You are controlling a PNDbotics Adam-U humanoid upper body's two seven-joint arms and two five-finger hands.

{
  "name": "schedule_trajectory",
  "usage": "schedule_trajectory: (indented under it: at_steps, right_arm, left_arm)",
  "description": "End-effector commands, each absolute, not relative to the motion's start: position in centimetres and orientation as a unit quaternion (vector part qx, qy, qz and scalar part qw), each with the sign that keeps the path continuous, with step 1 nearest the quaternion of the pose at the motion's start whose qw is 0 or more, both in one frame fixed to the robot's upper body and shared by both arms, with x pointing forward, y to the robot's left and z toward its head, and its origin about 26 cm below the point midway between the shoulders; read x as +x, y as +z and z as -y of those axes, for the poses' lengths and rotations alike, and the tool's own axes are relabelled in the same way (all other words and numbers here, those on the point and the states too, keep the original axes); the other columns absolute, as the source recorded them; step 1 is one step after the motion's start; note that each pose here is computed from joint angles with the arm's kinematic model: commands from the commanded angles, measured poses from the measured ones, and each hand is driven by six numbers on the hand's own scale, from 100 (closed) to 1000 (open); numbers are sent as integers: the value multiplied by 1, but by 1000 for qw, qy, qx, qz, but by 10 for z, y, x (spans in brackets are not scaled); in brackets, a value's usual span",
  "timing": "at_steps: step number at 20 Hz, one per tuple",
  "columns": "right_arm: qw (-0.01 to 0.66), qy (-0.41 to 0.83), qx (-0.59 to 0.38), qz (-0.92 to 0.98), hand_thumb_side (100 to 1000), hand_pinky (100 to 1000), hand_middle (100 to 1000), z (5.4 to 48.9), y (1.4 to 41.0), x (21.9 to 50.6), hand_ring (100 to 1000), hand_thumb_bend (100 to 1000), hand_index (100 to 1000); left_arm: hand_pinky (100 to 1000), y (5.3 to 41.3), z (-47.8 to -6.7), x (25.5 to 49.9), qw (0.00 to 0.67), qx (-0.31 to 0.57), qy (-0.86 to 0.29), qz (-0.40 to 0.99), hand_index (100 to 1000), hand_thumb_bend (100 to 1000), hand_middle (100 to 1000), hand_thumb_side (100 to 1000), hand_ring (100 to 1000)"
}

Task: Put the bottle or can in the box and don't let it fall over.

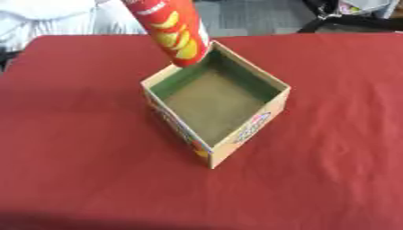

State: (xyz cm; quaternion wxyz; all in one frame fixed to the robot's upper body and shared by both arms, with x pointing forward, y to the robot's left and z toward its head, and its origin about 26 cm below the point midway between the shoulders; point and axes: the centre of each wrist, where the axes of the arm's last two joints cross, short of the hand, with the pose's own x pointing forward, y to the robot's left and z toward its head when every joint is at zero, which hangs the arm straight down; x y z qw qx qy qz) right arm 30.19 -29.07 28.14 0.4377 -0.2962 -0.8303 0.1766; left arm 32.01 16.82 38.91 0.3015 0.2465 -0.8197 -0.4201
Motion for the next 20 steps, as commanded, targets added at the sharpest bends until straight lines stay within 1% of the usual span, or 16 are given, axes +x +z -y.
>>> schedule_trajectory:
  at_steps: [1, 14, 15, 16, 17, 18, 19, 20]
  right_arm:
    - [415, 176, -298, 841, 314, 688, 809, 290, 294, 298, 848, 261, 829]
    - [401, 172, -291, 852, 317, 687, 809, 285, 302, 298, 848, 257, 828]
    - [400, 172, -290, 852, 318, 687, 809, 285, 302, 298, 847, 256, 828]
    - [400, 172, -290, 852, 320, 687, 809, 285, 302, 298, 847, 256, 828]
    - [400, 172, -289, 852, 320, 687, 809, 285, 302, 298, 847, 256, 828]
    - [401, 173, -290, 852, 321, 687, 809, 285, 302, 298, 847, 255, 828]
    - [401, 173, -290, 852, 321, 687, 809, 285, 302, 298, 847, 255, 828]
    - [401, 173, -290, 852, 321, 687, 809, 285, 302, 298, 847, 255, 828]
  left_arm:
    - [368, 394, -163, 328, 294, 254, -414, 823, 123, 449, 123, 100, 521]
    - [374, 361, -145, 366, 329, 249, -423, 807, 126, 448, 129, 100, 524]
    - [406, 358, -143, 368, 329, 247, -428, 805, 138, 469, 222, 100, 549]
    - [421, 355, -142, 370, 329, 247, -431, 803, 149, 483, 297, 100, 563]
    - [423, 352, -141, 373, 327, 247, -434, 802, 150, 485, 300, 100, 564]
    - [445, 349, -140, 375, 327, 247, -435, 802, 175, 482, 339, 100, 578]
    - [446, 346, -140, 378, 329, 248, -436, 800, 177, 482, 340, 100, 579]
    - [474, 343, -139, 381, 331, 248, -437, 799, 200, 482, 367, 100, 595]
